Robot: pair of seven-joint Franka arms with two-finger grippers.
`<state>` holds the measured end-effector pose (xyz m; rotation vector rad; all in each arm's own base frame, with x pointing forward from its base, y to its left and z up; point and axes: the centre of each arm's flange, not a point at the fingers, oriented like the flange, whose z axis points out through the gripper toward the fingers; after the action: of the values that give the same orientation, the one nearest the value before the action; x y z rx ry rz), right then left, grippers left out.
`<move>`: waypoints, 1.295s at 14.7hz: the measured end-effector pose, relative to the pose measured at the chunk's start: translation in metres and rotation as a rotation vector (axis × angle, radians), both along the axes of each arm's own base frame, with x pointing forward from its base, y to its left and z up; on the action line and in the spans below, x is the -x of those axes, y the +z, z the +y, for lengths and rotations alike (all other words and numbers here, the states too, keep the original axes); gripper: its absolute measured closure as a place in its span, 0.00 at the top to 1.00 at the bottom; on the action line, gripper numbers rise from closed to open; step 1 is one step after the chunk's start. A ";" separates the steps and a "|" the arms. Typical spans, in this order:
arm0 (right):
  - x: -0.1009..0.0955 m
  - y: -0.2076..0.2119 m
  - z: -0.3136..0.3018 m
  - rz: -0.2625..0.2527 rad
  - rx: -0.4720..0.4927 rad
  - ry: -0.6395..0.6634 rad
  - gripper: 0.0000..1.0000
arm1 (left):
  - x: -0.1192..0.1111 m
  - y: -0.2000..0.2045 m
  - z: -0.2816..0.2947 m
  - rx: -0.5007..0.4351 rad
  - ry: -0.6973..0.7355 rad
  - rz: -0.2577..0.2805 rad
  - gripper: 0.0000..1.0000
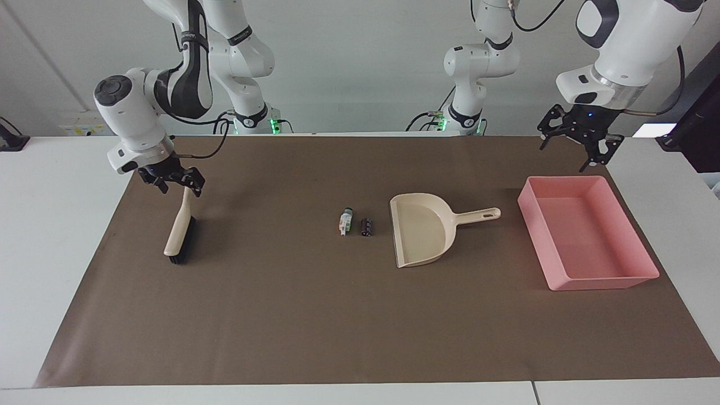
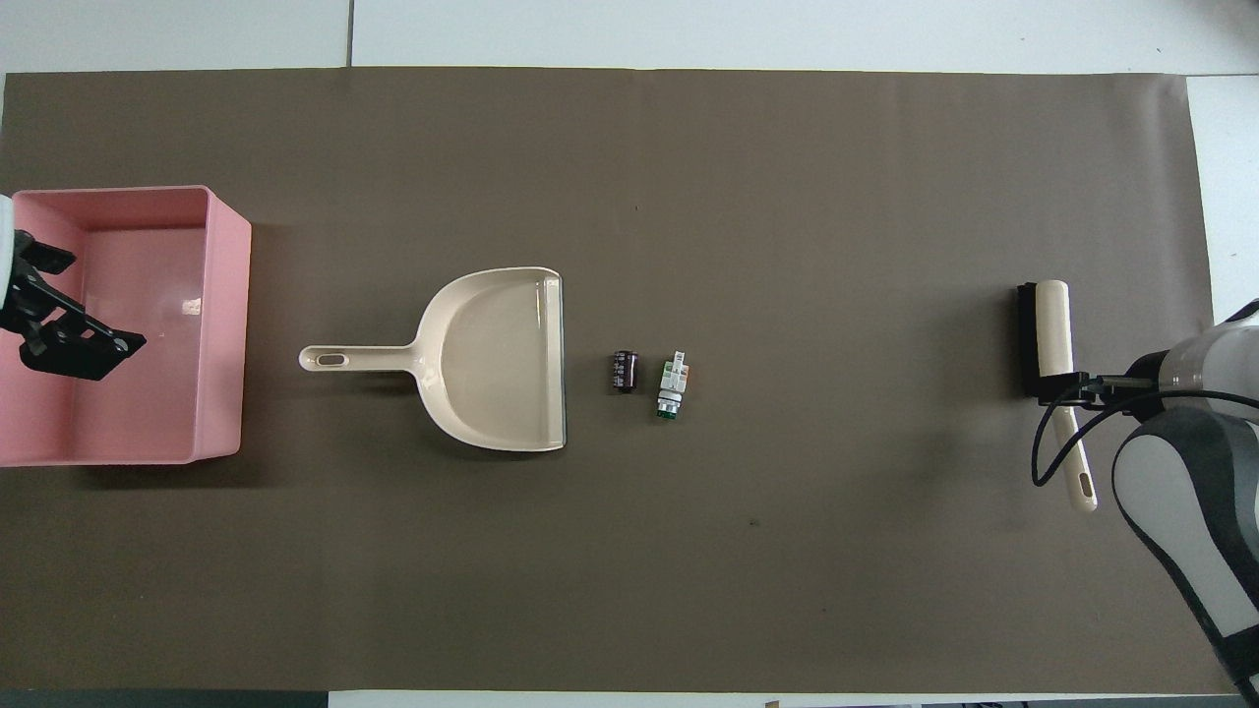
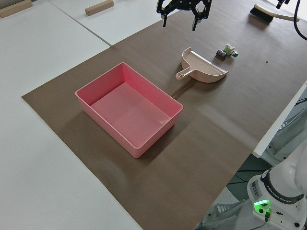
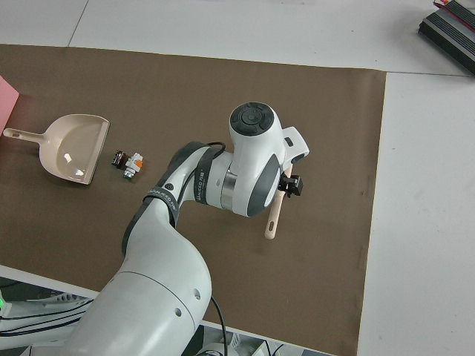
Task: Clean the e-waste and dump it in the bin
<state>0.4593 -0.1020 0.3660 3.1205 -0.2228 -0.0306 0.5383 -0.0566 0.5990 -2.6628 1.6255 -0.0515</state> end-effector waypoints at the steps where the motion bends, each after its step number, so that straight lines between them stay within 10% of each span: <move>1: 0.009 -0.013 -0.006 0.006 -0.002 -0.004 0.99 | 0.001 -0.011 -0.012 -0.003 -0.080 0.008 0.98; 12: 0.020 -0.031 -0.010 0.020 -0.006 -0.009 0.97 | 0.021 -0.207 -0.130 -0.195 -0.387 0.102 0.98; 19: 0.016 -0.026 -0.009 0.017 -0.006 0.001 0.38 | 0.017 -0.246 -0.145 -0.202 -0.386 0.118 0.95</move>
<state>0.4429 -0.1111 0.3397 3.1250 -0.2214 -0.0571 0.5210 -0.2021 0.3527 -2.2122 2.0359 0.2539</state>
